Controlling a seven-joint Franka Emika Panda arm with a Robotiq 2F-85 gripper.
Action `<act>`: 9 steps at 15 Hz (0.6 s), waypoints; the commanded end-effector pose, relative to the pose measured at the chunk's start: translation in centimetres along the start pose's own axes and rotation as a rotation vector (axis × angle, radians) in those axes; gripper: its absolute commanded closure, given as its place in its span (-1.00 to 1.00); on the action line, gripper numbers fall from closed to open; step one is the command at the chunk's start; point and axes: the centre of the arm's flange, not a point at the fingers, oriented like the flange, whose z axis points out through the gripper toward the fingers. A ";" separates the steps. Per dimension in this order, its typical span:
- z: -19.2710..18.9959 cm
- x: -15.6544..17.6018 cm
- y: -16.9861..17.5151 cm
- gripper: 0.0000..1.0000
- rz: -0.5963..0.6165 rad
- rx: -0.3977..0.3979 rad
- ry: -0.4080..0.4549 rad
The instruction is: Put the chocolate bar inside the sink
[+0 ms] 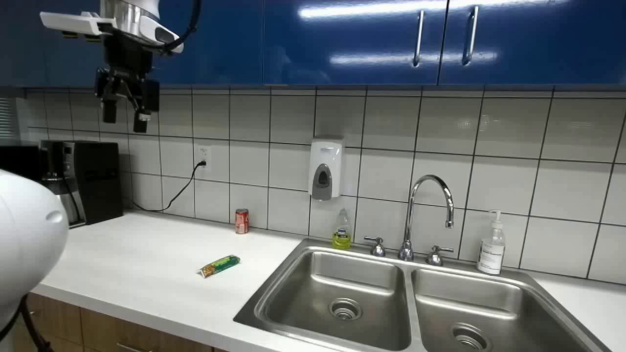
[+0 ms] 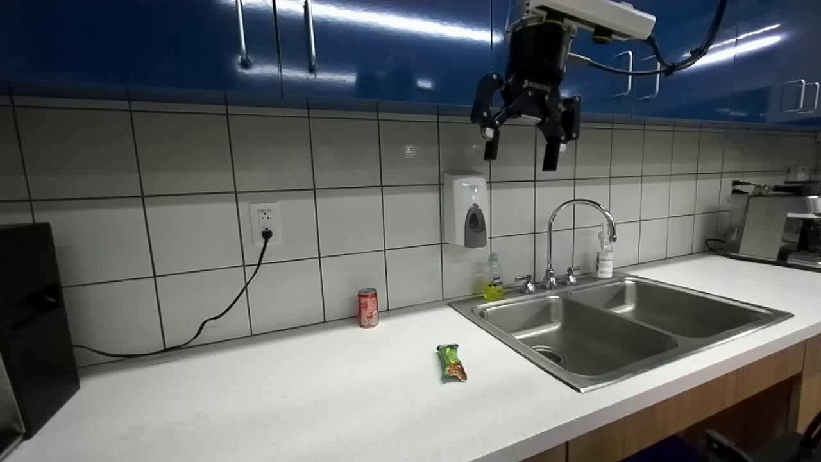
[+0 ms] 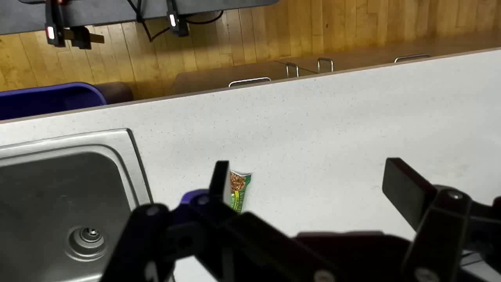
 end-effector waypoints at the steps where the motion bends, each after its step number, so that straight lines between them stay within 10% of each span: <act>1: 0.0 0.0 0.0 -1.00 0.000 0.000 0.000; 9: 2.8 1.2 4.2 -1.00 -0.033 -0.036 -0.122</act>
